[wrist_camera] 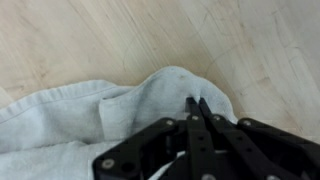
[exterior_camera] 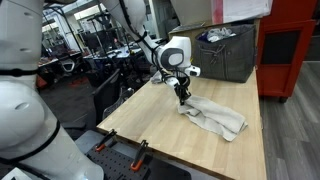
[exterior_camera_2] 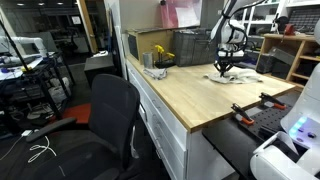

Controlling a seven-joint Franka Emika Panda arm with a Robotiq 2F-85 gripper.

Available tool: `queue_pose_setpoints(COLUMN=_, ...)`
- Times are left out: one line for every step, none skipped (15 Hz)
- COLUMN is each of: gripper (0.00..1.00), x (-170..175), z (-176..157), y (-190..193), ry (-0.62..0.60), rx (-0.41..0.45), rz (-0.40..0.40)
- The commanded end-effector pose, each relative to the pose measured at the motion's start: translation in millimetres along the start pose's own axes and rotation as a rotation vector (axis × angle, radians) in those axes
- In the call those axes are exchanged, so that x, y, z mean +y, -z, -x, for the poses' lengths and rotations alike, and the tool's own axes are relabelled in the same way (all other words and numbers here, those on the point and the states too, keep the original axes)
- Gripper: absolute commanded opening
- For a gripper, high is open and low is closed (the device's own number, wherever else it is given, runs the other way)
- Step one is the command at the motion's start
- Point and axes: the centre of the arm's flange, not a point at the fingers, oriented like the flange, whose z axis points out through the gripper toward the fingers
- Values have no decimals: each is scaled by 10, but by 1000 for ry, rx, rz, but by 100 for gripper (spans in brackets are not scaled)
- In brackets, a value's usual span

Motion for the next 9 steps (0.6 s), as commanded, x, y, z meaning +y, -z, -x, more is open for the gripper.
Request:
queue_pose_setpoints(gripper=1, x=-124, z=312, y=249, ry=33, rx=-107, rz=-47)
queue_pose_setpoints(gripper=1, x=-204, z=394, y=268, ry=53, rx=-146, rz=-62)
queue_pose_setpoints(gripper=1, x=-316, z=495, y=294, ry=77, rx=-184, rz=-77)
queue_pose_setpoints(gripper=1, x=-434, z=607, y=335, ry=105, rx=-222, rz=-92)
queue_pose_setpoints(gripper=1, x=-544, z=697, y=354, ry=132, rx=-253, rz=-100)
queue_pose_setpoints(gripper=1, x=-655, z=789, y=376, ry=156, rx=-281, rz=-107)
queue_pose_setpoints(gripper=1, x=-753, z=881, y=395, ry=185, rx=-313, rz=-113)
queue_pose_setpoints(gripper=1, x=-838, z=979, y=439, ry=215, rx=-344, rz=-117)
queue_pose_setpoints(gripper=1, x=-913, z=1068, y=465, ry=243, rx=-367, rz=-116)
